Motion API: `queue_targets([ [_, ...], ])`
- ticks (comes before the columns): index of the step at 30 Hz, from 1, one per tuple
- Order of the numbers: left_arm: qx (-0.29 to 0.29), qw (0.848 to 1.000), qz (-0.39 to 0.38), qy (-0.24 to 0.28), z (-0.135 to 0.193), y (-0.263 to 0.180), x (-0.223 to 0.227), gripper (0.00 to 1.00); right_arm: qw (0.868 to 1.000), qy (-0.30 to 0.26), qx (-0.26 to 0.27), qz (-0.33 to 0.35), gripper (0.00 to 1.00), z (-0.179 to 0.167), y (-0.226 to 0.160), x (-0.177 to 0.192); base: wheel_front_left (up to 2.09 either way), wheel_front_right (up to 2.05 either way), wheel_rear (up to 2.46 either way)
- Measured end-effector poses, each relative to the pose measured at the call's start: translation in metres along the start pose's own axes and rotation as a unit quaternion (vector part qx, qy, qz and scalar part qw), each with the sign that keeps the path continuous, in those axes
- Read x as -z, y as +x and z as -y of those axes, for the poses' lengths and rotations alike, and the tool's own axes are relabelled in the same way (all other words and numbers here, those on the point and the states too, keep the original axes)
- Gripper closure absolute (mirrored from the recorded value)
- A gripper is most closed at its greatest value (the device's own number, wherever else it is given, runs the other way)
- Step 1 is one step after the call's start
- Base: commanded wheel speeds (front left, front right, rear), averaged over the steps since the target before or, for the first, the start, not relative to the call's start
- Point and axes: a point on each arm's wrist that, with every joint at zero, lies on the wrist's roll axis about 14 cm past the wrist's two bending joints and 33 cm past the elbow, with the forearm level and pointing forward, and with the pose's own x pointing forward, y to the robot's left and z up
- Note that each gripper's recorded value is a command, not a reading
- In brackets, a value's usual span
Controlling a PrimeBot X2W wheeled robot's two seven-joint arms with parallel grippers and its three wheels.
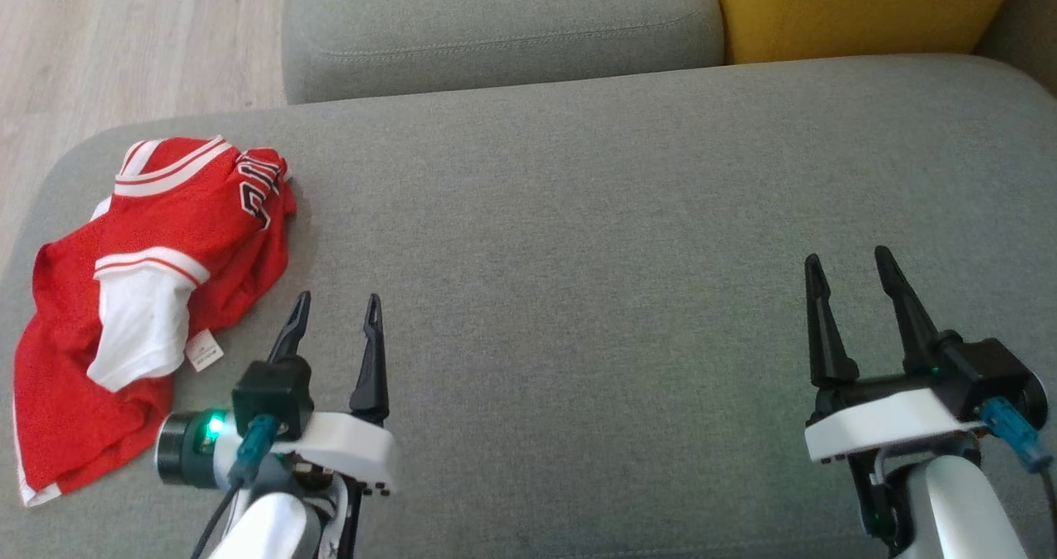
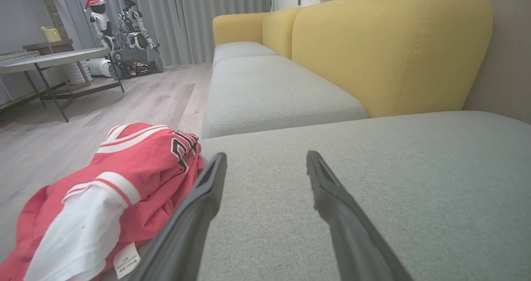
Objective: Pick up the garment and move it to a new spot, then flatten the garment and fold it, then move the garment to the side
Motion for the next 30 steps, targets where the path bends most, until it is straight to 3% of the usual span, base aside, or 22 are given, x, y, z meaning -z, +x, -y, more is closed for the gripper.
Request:
queue_targets([
  [9,-0.04,0.997,0.021,-0.058,-0.014,0.004,-0.013,0.0,0.999,0.043,0.006,-0.003,0.0,0.001,-0.002,0.008,0.0,0.0,0.0],
  [17,-0.019,0.997,0.006,-0.069,-0.008,-0.004,0.004,0.0,0.997,0.077,0.013,-0.009,0.0,0.001,-0.005,0.017,0.0,0.0,0.0],
  [30,0.002,0.998,0.033,-0.052,-0.001,0.001,-0.003,0.0,0.999,0.035,0.002,-0.007,0.0,-0.003,-0.006,0.018,0.0,0.0,0.0],
])
